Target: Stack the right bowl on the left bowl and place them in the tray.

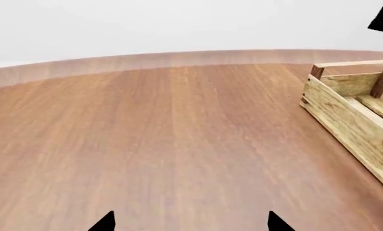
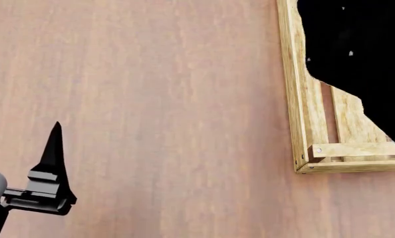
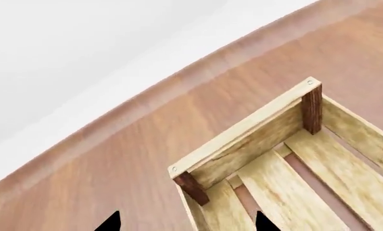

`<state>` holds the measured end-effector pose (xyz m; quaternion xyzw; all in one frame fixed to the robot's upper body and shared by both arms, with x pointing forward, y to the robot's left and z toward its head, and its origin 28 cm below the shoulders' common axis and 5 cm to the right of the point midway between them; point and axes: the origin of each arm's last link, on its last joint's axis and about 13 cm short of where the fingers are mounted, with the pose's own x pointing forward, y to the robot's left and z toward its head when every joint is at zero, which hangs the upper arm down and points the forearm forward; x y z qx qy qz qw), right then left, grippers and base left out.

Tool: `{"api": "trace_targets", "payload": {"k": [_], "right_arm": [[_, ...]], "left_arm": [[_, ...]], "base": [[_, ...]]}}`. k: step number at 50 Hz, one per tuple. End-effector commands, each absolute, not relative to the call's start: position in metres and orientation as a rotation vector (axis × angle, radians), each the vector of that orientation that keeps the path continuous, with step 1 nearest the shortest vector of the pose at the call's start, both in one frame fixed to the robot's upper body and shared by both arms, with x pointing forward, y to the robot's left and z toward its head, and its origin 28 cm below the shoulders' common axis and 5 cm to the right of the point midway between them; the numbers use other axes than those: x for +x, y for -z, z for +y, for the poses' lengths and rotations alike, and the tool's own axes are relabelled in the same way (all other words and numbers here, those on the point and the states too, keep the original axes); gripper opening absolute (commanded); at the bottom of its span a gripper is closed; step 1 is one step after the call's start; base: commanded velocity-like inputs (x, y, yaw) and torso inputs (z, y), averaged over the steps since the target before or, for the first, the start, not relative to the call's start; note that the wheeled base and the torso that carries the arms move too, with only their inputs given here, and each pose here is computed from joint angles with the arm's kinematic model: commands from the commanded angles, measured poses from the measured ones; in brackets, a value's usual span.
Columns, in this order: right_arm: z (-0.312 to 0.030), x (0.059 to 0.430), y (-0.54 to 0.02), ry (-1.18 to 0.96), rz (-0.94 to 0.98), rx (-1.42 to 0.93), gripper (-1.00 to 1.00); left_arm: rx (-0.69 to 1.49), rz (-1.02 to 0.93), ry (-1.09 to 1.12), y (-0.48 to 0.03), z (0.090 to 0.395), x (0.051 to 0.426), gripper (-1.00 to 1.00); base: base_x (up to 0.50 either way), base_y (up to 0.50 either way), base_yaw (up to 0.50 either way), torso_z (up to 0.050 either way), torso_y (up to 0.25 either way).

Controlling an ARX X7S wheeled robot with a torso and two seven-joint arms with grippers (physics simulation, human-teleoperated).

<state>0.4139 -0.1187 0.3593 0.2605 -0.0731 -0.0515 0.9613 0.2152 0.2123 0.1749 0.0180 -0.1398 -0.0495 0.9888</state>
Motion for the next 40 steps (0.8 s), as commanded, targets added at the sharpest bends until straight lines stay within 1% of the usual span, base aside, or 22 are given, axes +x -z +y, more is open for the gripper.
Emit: {"api": "trace_targets", "payload": {"k": [1,2,4,6,8,13,20,21,23,26,36,40], "right_arm": [[-0.079,0.35,-0.319,-0.128,-0.265,0.414,1.0],[-0.078,0.346,-0.317,-0.131,-0.276,0.409,1.0],[-0.075,0.33,-0.302,-0.052,-0.27,0.414,1.0],[-0.067,0.317,-0.296,-0.139,-0.362,0.326,1.0],[-0.064,0.308,-0.283,-0.162,-0.368,0.31,1.0],[-0.062,0.294,-0.264,-0.148,-0.429,0.266,1.0],[-0.063,0.261,-0.237,-0.12,-0.547,0.207,1.0],[-0.063,0.258,-0.234,-0.132,-0.534,0.213,1.0],[-0.062,0.254,-0.223,-0.112,-0.566,0.171,1.0],[-0.062,0.25,-0.217,-0.144,-0.511,0.204,1.0],[-0.059,0.225,-0.192,-0.101,-0.554,0.139,1.0],[-0.059,0.225,-0.187,-0.095,-0.551,0.13,1.0]], "left_arm": [[0.05,-0.286,0.081,-0.177,0.212,0.216,1.0],[0.051,-0.286,0.079,-0.177,0.212,0.217,1.0],[0.05,-0.289,0.075,-0.178,0.213,0.217,1.0],[0.053,-0.289,0.074,-0.178,0.212,0.217,1.0],[0.053,-0.293,0.074,-0.179,0.212,0.217,1.0],[0.058,-0.3,0.076,-0.182,0.211,0.216,1.0],[0.06,-0.31,0.071,-0.182,0.212,0.216,1.0],[0.061,-0.311,0.071,-0.182,0.211,0.216,1.0],[0.063,-0.312,0.071,-0.182,0.211,0.216,1.0],[0.063,-0.311,0.07,-0.181,0.211,0.217,1.0],[0.069,-0.315,0.068,-0.18,0.211,0.217,1.0],[0.072,-0.319,0.069,-0.182,0.211,0.217,1.0]], "base": [[0.0,0.0,0.0,0.0,0.0],[0.0,0.0,0.0,0.0,0.0],[0.0,0.0,0.0,0.0,0.0],[0.0,0.0,0.0,0.0,0.0],[0.0,0.0,0.0,0.0,0.0],[0.0,0.0,0.0,0.0,0.0],[0.0,0.0,0.0,0.0,0.0],[0.0,0.0,0.0,0.0,0.0],[0.0,0.0,0.0,0.0,0.0],[0.0,0.0,0.0,0.0,0.0],[0.0,0.0,0.0,0.0,0.0],[0.0,0.0,0.0,0.0,0.0]]}}
